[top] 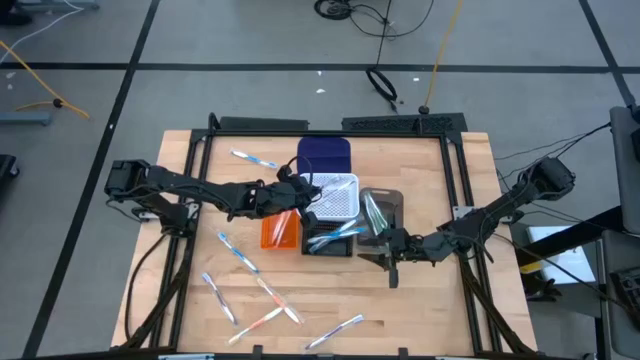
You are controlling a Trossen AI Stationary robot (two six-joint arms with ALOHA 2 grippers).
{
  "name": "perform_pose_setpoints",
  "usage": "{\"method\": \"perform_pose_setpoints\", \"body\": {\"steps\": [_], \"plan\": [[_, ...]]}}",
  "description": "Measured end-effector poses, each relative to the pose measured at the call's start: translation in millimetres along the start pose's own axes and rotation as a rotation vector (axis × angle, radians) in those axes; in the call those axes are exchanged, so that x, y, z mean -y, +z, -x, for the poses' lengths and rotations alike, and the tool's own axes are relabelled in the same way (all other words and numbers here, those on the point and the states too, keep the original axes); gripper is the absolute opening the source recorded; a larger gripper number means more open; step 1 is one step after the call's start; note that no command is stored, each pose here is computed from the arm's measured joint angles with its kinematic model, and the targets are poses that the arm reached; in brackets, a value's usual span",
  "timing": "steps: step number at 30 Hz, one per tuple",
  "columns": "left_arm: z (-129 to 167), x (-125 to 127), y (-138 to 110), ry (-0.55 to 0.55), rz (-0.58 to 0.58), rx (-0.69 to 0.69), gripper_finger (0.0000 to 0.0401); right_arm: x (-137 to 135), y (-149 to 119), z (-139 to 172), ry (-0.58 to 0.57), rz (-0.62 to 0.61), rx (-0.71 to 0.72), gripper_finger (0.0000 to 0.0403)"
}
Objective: Pick & Place Toothbrushes
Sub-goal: Put the purple toothbrush into the white basket
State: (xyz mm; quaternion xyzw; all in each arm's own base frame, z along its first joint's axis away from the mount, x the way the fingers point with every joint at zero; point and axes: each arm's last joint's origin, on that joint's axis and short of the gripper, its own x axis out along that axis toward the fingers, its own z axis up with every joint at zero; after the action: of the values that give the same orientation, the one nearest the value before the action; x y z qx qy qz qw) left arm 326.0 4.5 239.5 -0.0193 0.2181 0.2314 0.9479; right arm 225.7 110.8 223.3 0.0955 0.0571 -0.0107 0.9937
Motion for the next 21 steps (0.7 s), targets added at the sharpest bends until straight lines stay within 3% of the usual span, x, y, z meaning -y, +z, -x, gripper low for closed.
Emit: {"method": "perform_pose_setpoints", "body": {"steps": [21], "plan": [[-8,-14,-2,0.024,0.002,-0.041,0.0008,0,0,0,-0.004,0.000,0.000,0.0132]]}}
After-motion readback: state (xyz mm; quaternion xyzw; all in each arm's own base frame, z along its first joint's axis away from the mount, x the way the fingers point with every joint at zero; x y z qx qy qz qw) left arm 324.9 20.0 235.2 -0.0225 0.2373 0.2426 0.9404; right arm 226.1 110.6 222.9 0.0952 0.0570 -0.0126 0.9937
